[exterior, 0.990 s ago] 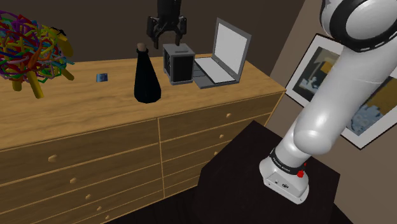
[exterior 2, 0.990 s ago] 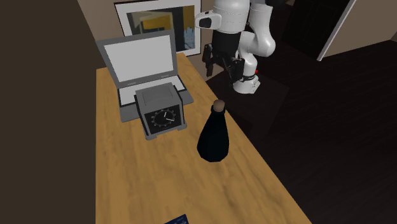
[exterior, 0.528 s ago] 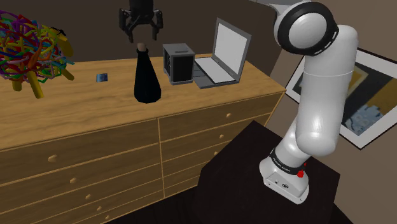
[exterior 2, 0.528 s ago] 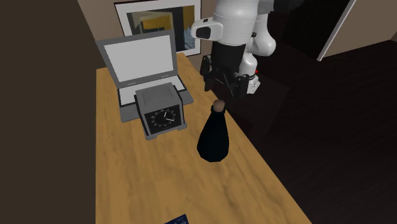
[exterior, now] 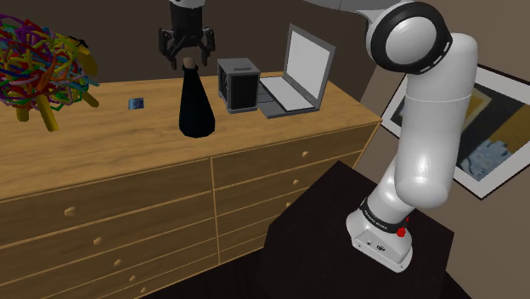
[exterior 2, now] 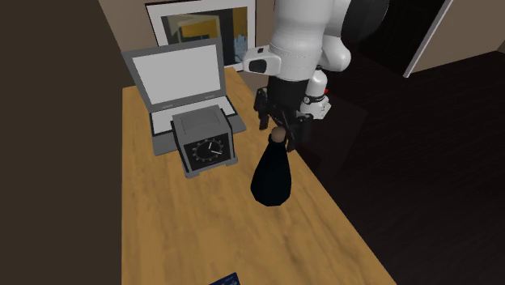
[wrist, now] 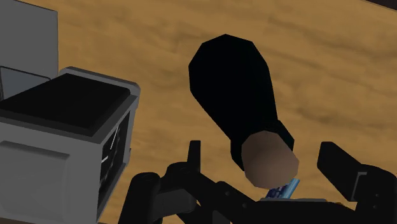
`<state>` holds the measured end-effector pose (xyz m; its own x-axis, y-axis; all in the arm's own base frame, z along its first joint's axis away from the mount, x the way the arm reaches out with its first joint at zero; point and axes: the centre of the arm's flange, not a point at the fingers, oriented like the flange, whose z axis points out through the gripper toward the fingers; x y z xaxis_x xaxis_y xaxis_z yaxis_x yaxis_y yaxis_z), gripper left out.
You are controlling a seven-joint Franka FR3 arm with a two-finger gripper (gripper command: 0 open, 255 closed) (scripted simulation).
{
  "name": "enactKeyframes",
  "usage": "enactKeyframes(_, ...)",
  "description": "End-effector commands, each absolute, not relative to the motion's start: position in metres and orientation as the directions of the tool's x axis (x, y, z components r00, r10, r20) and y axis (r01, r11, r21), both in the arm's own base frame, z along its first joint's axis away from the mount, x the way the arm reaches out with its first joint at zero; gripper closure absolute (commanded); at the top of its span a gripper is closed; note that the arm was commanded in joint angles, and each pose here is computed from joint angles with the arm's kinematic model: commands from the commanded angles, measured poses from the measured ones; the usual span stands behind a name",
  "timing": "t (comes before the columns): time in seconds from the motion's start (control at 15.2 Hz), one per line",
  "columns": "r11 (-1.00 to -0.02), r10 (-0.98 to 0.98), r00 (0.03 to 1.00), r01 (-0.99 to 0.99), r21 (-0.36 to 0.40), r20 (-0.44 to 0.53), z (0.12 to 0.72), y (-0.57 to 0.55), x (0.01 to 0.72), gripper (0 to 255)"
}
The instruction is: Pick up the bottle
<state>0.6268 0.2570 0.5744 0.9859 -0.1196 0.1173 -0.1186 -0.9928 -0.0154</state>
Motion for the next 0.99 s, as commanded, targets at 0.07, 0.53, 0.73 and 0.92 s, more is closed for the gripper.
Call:
enactKeyframes(0.07,-0.993,-0.120,0.986,-0.119,-0.016,0.118,0.571,0.258,0.627,255)
enactKeyframes(0.53,-0.993,-0.120,0.986,-0.119,-0.016,0.118,0.570,0.258,0.627,255)
enactKeyframes(0.73,-0.993,-0.120,0.986,-0.119,-0.016,0.118,0.576,0.257,0.627,255)
enactKeyframes(0.92,-0.993,-0.120,0.986,-0.119,-0.016,0.118,0.592,0.258,0.627,255)
